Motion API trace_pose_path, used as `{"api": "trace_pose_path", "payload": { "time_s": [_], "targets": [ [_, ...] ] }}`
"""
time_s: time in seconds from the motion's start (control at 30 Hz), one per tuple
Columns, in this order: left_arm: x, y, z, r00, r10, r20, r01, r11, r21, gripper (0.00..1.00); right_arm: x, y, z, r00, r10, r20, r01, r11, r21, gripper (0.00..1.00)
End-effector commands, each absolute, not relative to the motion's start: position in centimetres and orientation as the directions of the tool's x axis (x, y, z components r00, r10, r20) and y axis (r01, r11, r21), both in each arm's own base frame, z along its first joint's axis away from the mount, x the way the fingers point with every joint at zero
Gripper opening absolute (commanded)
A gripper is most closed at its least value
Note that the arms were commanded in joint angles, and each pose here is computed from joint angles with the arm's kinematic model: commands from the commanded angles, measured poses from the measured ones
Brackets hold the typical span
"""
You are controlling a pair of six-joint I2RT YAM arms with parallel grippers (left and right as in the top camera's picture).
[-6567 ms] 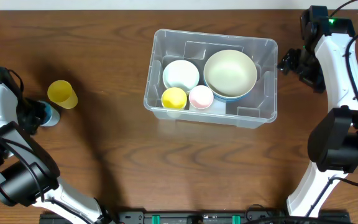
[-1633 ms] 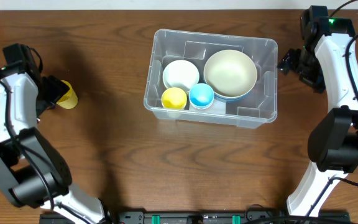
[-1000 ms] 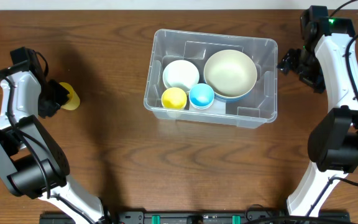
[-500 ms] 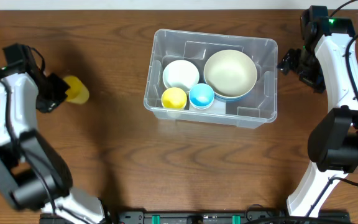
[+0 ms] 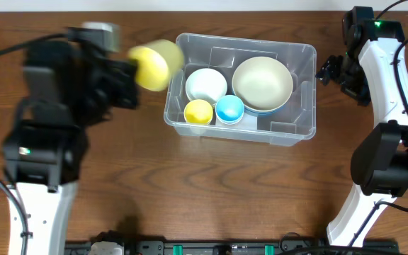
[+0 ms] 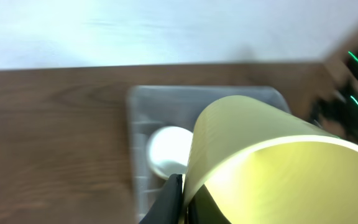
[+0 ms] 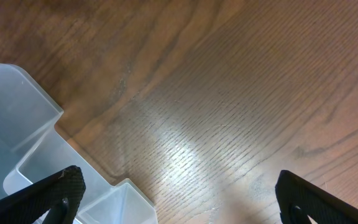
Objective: Pack container
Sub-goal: 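Carry the yellow cup into the bin onto the blue cup, release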
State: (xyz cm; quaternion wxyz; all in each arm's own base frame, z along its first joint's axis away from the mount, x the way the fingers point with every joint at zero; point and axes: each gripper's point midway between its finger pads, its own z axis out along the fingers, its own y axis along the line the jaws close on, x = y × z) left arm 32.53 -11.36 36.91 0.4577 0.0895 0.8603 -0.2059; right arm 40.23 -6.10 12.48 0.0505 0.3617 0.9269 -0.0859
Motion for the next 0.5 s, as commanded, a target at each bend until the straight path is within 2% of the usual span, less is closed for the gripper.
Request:
{"api": "trace_pose_path", "payload": {
  "time_s": [0.0, 0.2, 0.47],
  "targets": [
    [33.3, -14.2, 34.3, -0.587, 0.093, -0.804, 0.376, 0.911, -0.169, 0.06, 40.2, -6.1, 12.6, -0.723, 0.671, -0.164, 0.69, 0.713, -0.124, 0.99],
    [34.2, -19.7, 28.3, -0.677, 0.229, -0.699, 0.456, 0.876, -0.155, 0.06, 40.2, -6.1, 12.6, -0.723, 0.671, -0.164, 0.69, 0.713, -0.124, 0.99],
    [35.0, -23.1, 21.4, -0.76, 0.329, -0.561, 0.486, 0.86, -0.155, 0.06, 40.2, -6.1, 12.6, -0.723, 0.671, -0.164, 0.69, 0.713, -0.124, 0.99]
  ]
}}
